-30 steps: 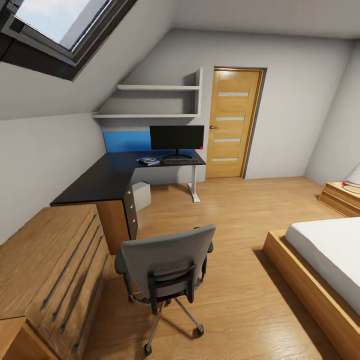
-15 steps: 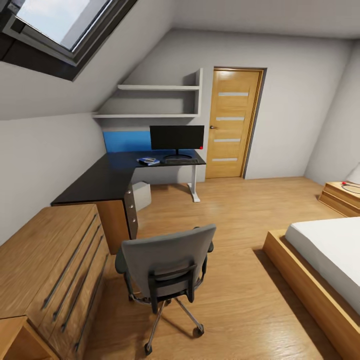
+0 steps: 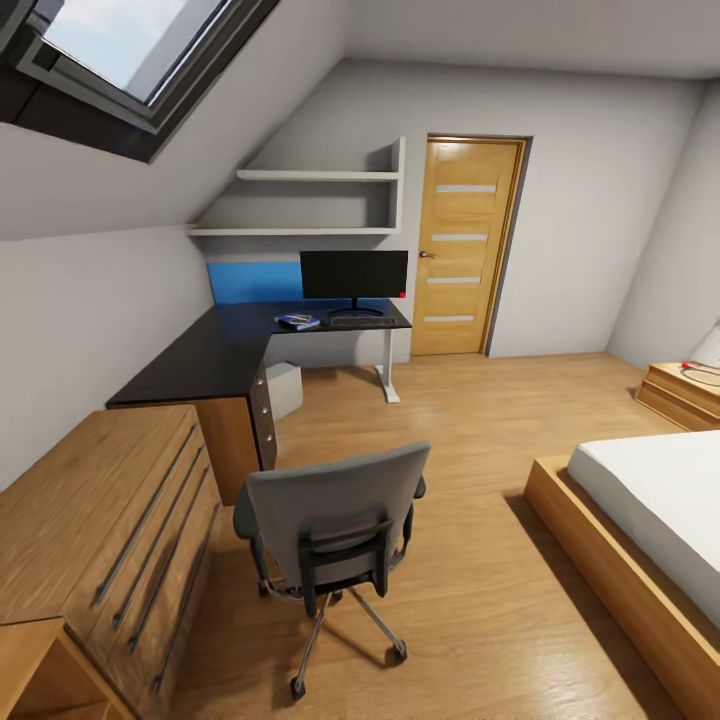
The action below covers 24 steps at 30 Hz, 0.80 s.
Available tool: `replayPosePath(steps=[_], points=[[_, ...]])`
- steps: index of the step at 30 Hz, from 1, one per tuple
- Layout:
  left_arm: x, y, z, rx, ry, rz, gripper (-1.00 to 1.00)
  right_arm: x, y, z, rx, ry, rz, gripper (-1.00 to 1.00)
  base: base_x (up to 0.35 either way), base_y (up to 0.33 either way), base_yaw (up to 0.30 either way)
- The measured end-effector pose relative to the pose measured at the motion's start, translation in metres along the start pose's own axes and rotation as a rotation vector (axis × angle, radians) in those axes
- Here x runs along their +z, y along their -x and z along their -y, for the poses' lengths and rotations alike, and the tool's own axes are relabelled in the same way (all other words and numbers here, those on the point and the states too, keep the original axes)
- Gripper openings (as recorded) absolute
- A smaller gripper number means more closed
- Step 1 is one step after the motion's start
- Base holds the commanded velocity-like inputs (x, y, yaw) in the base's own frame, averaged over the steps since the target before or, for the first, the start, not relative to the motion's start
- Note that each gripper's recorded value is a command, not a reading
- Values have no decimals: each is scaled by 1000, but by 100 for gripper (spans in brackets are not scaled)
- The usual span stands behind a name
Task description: In the bedroom, organize the workspace by keeping the computer under the desk, ensuring the monitor is on the desk, placing the keyboard on the desk next to the monitor, placing the mouse on the desk next to the keyboard, moving the folder from the swivel chair onto the desk next to the mouse, stacking the notebook on top of the folder with the pen on top of the notebook, and positioning the swivel chair next to the desk.
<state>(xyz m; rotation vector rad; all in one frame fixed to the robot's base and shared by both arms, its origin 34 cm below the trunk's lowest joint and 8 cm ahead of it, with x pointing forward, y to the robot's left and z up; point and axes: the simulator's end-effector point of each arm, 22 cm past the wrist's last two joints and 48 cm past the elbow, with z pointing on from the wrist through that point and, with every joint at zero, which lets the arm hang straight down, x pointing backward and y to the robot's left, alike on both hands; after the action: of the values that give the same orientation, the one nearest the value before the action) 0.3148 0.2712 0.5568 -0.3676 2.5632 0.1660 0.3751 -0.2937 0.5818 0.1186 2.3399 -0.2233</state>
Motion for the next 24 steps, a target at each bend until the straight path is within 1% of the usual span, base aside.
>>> replayPosePath(steps=[6, 17, 24], points=[[0, 0, 0, 0, 0, -1, 100, 0, 0, 0, 0, 0, 0, 100, -86, 0, 0], [0, 0, 0, -1, 0, -1, 100, 0, 0, 0, 0, 0, 0, 100, -16, 0, 0], [0, 0, 0, -1, 0, -2, 100, 0, 0, 0, 0, 0, 0, 100, -107, 0, 0]])
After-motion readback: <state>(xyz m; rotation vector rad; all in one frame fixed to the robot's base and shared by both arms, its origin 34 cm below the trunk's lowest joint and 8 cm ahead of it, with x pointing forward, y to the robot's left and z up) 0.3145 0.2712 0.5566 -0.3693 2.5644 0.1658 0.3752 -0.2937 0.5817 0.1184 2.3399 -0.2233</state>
